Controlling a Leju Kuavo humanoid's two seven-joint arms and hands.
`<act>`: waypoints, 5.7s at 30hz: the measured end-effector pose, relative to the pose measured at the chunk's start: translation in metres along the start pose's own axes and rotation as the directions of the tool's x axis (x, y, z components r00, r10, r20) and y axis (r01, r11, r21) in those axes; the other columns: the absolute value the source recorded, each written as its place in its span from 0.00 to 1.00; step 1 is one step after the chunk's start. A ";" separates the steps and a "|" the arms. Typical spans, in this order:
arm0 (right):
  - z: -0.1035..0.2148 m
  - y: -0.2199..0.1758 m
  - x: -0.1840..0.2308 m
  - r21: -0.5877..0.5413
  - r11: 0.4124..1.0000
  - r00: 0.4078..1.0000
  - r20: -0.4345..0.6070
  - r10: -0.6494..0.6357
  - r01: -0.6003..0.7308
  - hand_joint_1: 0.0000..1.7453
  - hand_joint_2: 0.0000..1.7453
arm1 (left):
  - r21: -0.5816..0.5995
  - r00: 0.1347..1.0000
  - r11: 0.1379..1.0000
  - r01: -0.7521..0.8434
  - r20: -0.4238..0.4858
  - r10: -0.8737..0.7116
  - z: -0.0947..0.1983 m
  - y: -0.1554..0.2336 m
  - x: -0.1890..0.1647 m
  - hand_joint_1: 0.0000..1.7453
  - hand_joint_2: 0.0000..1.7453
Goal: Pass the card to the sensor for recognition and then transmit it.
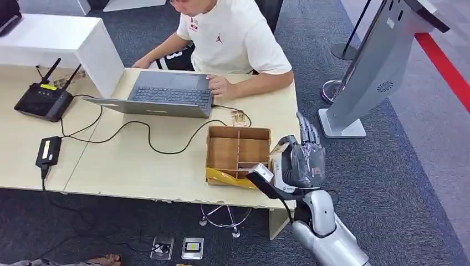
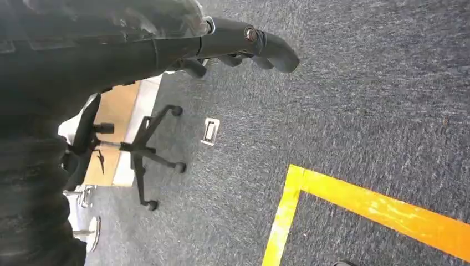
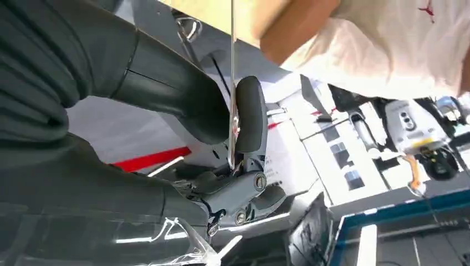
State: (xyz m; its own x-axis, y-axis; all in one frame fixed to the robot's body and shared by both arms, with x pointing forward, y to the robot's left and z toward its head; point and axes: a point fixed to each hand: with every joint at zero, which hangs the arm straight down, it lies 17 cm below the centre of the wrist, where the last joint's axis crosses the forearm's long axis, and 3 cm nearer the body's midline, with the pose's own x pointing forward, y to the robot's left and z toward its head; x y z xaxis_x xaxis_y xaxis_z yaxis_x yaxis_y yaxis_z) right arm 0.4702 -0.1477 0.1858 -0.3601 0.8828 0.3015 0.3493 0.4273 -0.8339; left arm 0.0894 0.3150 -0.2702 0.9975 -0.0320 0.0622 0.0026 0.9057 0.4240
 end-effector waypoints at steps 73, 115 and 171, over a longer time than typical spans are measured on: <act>-0.016 -0.103 0.041 -0.389 0.866 0.949 0.096 -0.300 0.313 1.00 1.00 | -0.001 1.000 1.000 -0.003 -0.025 0.003 0.005 -0.009 -0.004 0.00 1.00; -0.129 -0.017 0.013 -0.036 0.978 0.976 -0.085 0.202 -0.206 0.00 1.00 | -0.026 1.000 1.000 0.009 -0.014 -0.009 0.002 -0.006 -0.001 0.00 1.00; 0.040 0.105 0.110 0.374 0.889 0.948 0.270 0.169 -0.264 0.00 1.00 | 0.017 0.997 0.998 -0.053 -0.057 0.054 0.006 -0.007 -0.006 0.00 1.00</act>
State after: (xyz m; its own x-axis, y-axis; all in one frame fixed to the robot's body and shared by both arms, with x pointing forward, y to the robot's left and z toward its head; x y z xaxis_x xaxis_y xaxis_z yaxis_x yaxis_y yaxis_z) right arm 0.4327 -0.0140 0.1126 -0.5158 0.8565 0.0207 0.0820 0.0734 -0.9939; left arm 0.0829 0.3065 -0.2685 0.9986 0.0407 0.0335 -0.0513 0.8986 0.4357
